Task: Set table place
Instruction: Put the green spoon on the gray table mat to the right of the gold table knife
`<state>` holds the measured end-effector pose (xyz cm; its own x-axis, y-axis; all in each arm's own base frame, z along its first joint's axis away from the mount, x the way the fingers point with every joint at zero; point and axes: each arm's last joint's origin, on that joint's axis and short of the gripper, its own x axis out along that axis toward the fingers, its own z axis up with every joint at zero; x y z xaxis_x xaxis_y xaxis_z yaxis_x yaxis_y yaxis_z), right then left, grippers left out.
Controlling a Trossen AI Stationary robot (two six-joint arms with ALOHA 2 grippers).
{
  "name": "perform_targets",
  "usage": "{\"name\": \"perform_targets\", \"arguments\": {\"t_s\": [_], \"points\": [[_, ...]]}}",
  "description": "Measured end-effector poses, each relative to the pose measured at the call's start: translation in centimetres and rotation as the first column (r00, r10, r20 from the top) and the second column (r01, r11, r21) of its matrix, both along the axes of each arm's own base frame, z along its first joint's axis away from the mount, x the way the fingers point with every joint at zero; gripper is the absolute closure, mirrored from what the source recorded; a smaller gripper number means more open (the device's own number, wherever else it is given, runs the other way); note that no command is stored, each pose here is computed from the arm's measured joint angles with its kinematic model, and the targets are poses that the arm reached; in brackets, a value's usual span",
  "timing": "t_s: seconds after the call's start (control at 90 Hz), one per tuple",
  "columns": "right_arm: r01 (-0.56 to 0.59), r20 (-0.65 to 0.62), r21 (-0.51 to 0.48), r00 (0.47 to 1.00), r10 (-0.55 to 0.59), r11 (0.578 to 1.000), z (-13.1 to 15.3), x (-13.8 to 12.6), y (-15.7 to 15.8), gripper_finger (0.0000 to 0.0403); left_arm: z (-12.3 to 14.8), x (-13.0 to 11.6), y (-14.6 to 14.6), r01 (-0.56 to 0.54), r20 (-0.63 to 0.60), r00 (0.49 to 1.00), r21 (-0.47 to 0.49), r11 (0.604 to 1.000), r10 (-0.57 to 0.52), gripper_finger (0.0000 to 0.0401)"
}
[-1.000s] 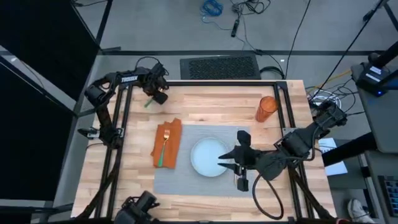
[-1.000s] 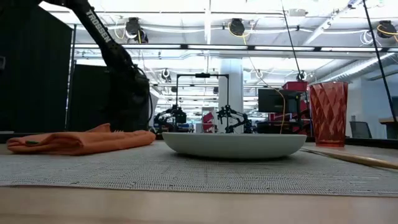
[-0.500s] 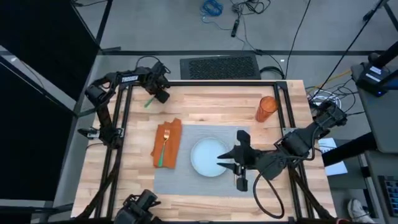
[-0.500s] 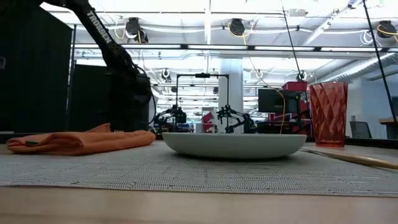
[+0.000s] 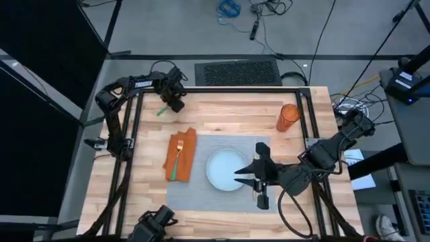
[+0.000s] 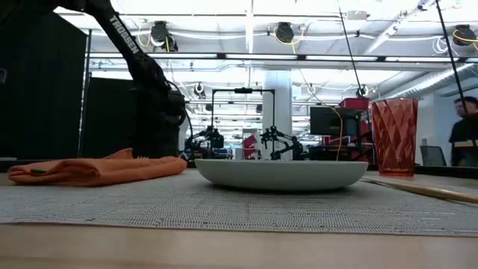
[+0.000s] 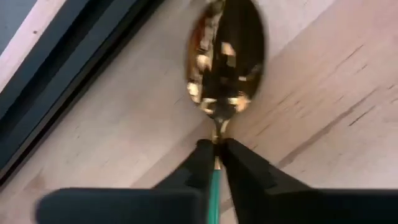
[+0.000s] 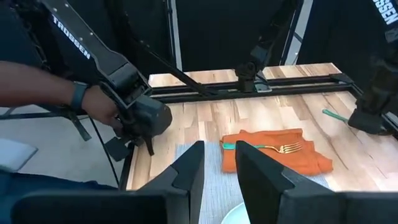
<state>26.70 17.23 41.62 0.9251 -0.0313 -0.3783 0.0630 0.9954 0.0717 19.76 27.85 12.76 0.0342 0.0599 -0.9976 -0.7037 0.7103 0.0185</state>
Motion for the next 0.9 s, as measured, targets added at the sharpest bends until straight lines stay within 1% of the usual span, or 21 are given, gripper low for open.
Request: {"name": "perform_targets", "arguments": {"t_s": [0.1, 0.311, 0.433, 0.5, 0.567, 0.633, 0.8, 0.9], "points": [[-0.006, 0.0, -0.001, 1.0, 0.006, 1.0, 0.0, -0.1, 0.2, 0.0328, 0.2, 0.4, -0.1, 0.028, 0.002, 1.0, -0.002, 1.0, -0.028, 0.0398], [-0.027, 0.0, -0.008, 1.0, 0.027, 1.0, 0.0, -0.4, 0.7, 0.0328, 0.4, 0.8, -0.3, 0.038, -0.006, 0.999, 0.003, 0.999, -0.038, 0.04], [-0.035, -0.002, -0.009, 0.999, 0.035, 0.999, 0.0, -0.6, 0.9, 0.0328, 0.9, 0.9, -0.6, 0.03, 0.006, 1.0, 0.009, 1.0, -0.03, 0.04], [-0.042, -0.006, -0.012, 0.999, 0.042, 0.999, -0.1, -0.7, 1.0, 0.0328, 1.5, 1.0, -0.8, 0.028, 0.039, 0.999, 0.006, 1.0, -0.028, 0.0401], [-0.051, -0.012, -0.016, 0.999, 0.051, 0.999, -0.1, -0.9, 1.2, 0.0328, 2.3, 1.3, -1.5, 0.033, 0.096, 0.995, -0.038, 0.999, -0.03, 0.0401], [-0.058, -0.016, -0.02, 0.998, 0.057, 0.998, -0.2, -1.0, 1.4, 0.0328, 3.6, 1.8, -1.9, 0.044, 0.163, 0.986, -0.056, 0.997, -0.034, 0.0401], [-0.078, -0.025, -0.026, 0.997, 0.078, 0.997, -0.3, -1.5, 1.9, 0.0328, 7.3, 2.8, -3.1, 0.046, 0.241, 0.97, -0.033, 0.998, -0.037, 0.0401], [-0.095, -0.028, -0.028, 0.995, 0.094, 0.995, -0.3, -1.8, 2.3, 0.0328, 9.4, 3.9, -4.6, 0.067, 0.33, 0.943, -0.057, 0.996, -0.044, 0.0401]]}}
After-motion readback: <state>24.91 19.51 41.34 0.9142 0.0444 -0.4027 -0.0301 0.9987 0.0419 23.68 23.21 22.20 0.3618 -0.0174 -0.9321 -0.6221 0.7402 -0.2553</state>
